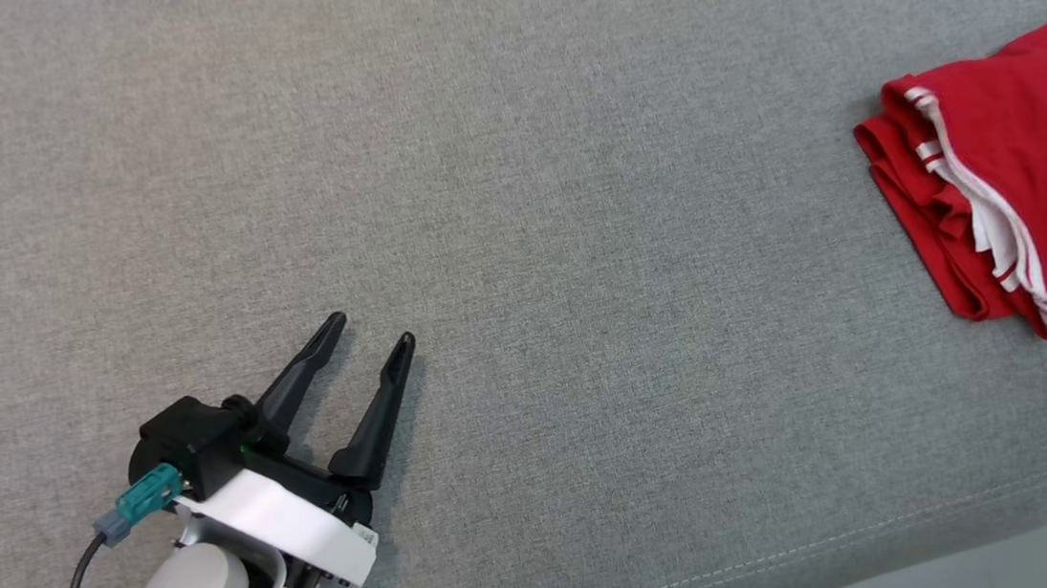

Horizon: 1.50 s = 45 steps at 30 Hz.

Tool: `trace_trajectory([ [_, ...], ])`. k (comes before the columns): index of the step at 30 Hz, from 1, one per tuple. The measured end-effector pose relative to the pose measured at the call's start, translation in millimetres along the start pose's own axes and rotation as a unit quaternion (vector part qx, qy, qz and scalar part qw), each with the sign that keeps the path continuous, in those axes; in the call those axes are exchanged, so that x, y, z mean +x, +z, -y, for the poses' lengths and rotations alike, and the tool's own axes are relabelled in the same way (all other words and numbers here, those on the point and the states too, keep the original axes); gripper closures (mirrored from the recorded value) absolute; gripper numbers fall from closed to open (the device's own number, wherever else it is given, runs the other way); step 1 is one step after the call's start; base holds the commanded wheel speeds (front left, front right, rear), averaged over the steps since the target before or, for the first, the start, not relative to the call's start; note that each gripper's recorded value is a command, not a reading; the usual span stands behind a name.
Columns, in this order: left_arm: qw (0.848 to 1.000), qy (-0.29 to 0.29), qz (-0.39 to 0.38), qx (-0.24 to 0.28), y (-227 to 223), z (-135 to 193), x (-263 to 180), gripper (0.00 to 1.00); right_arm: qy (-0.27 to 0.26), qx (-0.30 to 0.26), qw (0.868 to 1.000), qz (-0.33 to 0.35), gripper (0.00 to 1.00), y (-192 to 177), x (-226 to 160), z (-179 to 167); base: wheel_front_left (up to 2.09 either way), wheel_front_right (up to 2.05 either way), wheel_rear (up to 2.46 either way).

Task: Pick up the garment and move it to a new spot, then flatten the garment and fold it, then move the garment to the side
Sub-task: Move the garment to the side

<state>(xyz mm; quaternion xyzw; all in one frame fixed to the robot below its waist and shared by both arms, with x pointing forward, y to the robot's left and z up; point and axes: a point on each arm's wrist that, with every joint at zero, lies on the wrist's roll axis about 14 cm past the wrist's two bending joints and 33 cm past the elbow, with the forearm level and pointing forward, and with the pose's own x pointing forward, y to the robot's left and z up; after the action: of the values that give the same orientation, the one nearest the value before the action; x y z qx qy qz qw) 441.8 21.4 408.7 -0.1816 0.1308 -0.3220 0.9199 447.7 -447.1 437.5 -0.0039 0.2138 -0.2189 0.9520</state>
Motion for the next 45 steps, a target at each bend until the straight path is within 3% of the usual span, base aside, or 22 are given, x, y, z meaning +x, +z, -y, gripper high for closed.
trace_trajectory([
  [4, 1.0, 0.004, 0.012, 0.003, 9.6, 4.5, -2.1, 0.0, -0.008, -0.013, 0.999, 0.034, 0.0, 31.6, -3.9, 11.7, 0.0, 0.0, 0.0],
  [11, 0.998, 0.028, 0.057, 0.012, 41.7, 4.9, -10.8, 0.0, 0.061, 0.009, 0.987, 0.149, 0.0, 111.6, -14.9, -33.4, 0.0, 0.0, 0.0],
  [14, 0.996, 0.049, 0.068, 0.016, 47.4, 1.6, -23.1, 0.0, 0.094, 0.016, 0.977, 0.188, 0.0, 125.7, -28.5, -52.7, 0.0, 0.0, 0.0],
  [22, 0.987, 0.12, 0.103, 0.022, 63.3, -15.7, -61.9, 0.0, 0.189, 0.03, 0.954, 0.231, 0.0, 98.9, -74.1, -127.3, 0.0, 0.0, 0.0],
  [28, 0.974, 0.185, 0.124, 0.038, 71.2, -31.4, -94.4, 0.0, 0.242, 0.037, 0.943, 0.226, 0.0, 60.7, -113.0, -174.6, 0.0, 0.0, 0.0],
  [45, 0.945, 0.287, 0.14, 0.069, 67.7, -51.3, -155.2, 0.0, 0.262, 0.043, 0.944, 0.194, 0.0, 4.7, -166.6, -192.3, 0.0, 0.0, 0.0],
])
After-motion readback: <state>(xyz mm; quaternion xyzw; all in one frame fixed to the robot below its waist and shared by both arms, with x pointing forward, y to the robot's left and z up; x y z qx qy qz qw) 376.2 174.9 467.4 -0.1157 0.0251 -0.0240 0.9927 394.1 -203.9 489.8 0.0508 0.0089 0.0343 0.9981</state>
